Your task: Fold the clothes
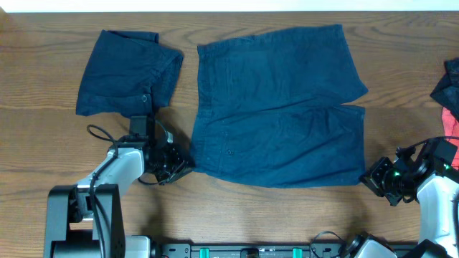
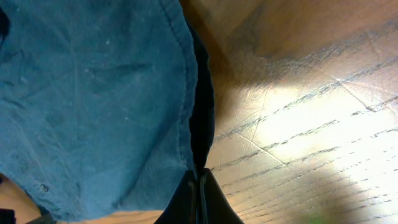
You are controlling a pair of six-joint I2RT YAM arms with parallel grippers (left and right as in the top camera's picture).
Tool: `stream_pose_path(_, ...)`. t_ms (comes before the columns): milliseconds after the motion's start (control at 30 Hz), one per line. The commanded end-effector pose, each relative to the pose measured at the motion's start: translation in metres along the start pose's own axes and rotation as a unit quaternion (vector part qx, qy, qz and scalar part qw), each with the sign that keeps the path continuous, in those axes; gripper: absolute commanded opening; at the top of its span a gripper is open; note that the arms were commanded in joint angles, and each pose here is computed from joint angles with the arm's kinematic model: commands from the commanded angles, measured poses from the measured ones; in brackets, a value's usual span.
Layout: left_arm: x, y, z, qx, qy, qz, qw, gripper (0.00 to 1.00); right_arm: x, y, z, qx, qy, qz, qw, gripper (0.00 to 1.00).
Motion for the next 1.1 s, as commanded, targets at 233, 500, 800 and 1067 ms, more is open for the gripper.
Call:
stream_pose_path(233, 0.037, -0.044, -0.010, 0.069, 0.085, 0.038, 0.993, 0.06, 0.027, 0.020, -0.047, -0.038, 0.014, -0.023, 0.999, 0.01)
stream_pose_path(500, 0.009, -0.075, -0.075, 0.003, 0.071, 0.143, 0.987, 0.06, 0.052, 0.021, -0.110, -0.090, 0.018, -0.053, 0.994, 0.01)
stream_pose_path(800, -0.047, -0.126, -0.172, -0.145, 0.001, 0.275, 0.950, 0.06, 0.058, 0.010, -0.148, -0.129, 0.006, -0.064, 0.990, 0.01)
stream_pose_path(1067, -0.061, -0.151, -0.204, -0.163, -0.003, 0.309, 0.937, 0.06, 0.075, 0.018, -0.178, -0.171, 0.025, -0.068, 0.983, 0.01)
Point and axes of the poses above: each gripper's point midway between its finger pads, its own z axis out along the fingers, its own x axis along the line the jaws close on, y = z × x, the point moved 1 cm from there along -z, back along the fingers, and after that the axes turned 4 degrees about z, right-handed, at the moved point
